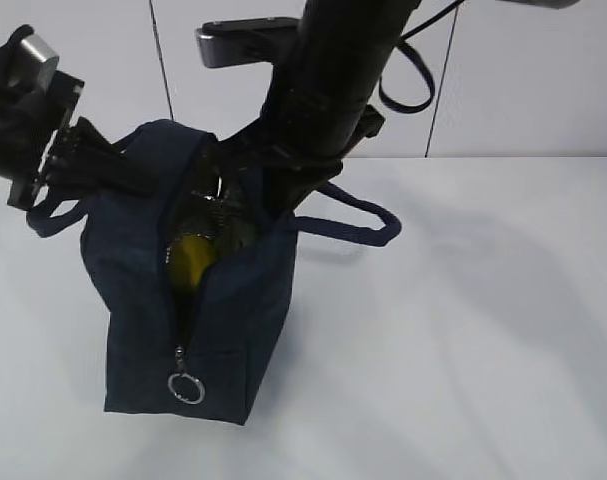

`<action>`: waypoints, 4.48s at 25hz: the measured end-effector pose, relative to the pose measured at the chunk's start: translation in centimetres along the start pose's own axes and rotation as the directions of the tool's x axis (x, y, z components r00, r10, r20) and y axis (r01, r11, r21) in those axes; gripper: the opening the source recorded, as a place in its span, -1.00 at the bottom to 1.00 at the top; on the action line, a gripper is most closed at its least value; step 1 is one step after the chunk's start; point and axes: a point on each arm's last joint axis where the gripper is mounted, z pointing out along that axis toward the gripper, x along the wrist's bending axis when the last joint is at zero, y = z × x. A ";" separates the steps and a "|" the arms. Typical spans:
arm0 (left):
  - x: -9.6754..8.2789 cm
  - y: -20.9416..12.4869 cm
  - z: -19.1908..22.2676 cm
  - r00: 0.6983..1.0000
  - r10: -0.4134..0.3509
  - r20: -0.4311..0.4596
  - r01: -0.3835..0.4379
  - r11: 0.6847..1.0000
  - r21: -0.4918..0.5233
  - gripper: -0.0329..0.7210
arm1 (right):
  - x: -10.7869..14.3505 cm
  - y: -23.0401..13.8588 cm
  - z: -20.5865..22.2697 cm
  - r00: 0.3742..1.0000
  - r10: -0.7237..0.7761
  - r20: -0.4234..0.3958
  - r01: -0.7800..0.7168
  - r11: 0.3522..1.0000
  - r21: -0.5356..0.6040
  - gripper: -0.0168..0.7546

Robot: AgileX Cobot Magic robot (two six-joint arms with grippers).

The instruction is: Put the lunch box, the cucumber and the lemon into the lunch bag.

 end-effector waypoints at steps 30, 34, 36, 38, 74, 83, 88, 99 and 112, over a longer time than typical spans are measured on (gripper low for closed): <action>-3.3 0.2 7.4 0.990 0.139 -0.019 -0.138 0.988 0.066 -0.92 | -3.3 -3.1 -1.0 0.965 -0.016 0.261 -0.015 0.993 0.117 -0.96; -3.3 0.2 7.4 0.989 0.144 -0.023 -0.142 0.988 0.067 -0.92 | -3.3 -3.1 -1.0 0.965 -0.015 0.263 -0.016 0.993 0.115 -0.96; -3.3 0.2 7.4 0.988 0.149 -0.026 -0.147 0.987 0.069 -0.92 | -3.3 -3.1 -1.0 0.965 -0.014 0.263 -0.017 0.993 0.115 -0.96; -3.3 0.3 7.3 0.988 0.154 -0.030 -0.151 0.986 0.070 -0.92 | -3.3 -3.1 -1.0 0.964 -0.005 0.264 -0.026 0.993 0.112 -0.96; -4.1 -0.1 3.3 0.995 0.094 0.016 -0.095 0.989 0.109 0.16 | -1.5 -2.9 -10.5 0.978 0.045 0.205 -0.014 0.989 -0.151 0.15; -4.2 -1.4 1.4 0.977 0.116 -0.178 -0.084 0.981 0.176 0.12 | -0.6 -5.7 -16.5 0.979 0.049 0.200 0.009 0.961 -0.277 0.15; -6.9 -3.0 -1.9 0.934 0.217 -0.283 -0.179 0.972 0.152 0.11 | 0.0 -10.0 -19.5 0.982 0.049 0.181 0.012 0.947 -0.322 0.15; -10.5 -5.5 -5.5 0.886 0.329 -0.328 -0.314 0.944 0.098 -0.12 | 0.6 -17.8 -21.7 0.988 0.048 0.147 0.007 0.936 -0.351 0.15; -12.6 -8.0 -7.9 0.848 0.384 -0.365 -0.397 0.917 0.042 -0.26 | 1.5 -18.8 -20.8 0.999 0.044 0.024 -0.027 0.874 -0.484 0.15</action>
